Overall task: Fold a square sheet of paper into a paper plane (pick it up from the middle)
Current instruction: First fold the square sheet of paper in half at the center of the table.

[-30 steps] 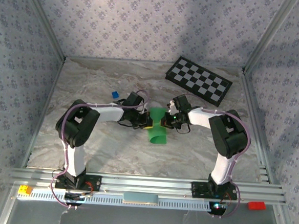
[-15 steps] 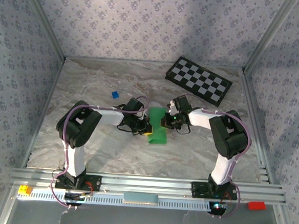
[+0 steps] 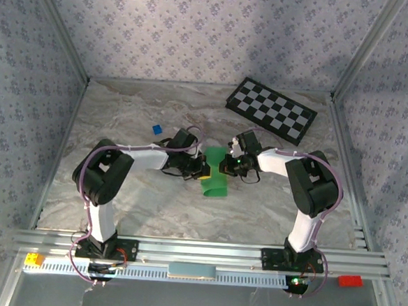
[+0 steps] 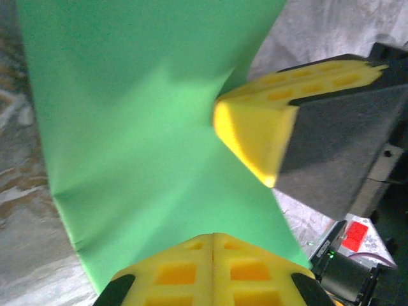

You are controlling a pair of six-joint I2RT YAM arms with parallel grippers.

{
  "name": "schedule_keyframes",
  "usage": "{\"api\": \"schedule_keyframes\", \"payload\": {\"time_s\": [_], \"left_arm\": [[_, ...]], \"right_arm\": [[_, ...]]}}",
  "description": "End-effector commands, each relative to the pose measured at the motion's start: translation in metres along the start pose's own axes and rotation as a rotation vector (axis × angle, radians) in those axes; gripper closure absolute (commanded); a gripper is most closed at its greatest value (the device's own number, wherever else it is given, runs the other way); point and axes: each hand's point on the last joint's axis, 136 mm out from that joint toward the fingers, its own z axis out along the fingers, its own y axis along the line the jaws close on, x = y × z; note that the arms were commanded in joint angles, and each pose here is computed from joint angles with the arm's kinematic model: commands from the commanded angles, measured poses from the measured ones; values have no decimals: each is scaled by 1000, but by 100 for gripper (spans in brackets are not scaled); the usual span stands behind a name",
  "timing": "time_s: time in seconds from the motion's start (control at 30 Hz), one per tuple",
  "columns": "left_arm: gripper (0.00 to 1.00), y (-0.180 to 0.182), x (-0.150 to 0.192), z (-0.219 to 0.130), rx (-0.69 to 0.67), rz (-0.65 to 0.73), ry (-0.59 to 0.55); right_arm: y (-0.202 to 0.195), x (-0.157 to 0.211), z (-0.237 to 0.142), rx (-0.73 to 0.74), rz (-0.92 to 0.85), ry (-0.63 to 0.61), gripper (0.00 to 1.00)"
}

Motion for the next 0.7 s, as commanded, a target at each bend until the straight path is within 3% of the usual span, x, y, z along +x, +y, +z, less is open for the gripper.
{"api": "schedule_keyframes", "payload": {"time_s": [0.0,0.37,0.67], "left_arm": [[96,-6,8,7,22,-5,48],[97,58,61,17,-152,-41,187],[90,46,75,8,-127,32,205]], "right_arm": [[-70,52,9,255,122,136,100],[-78,57,8,270,135,142,100],[-80,57,7,276,142,137,100]]}}
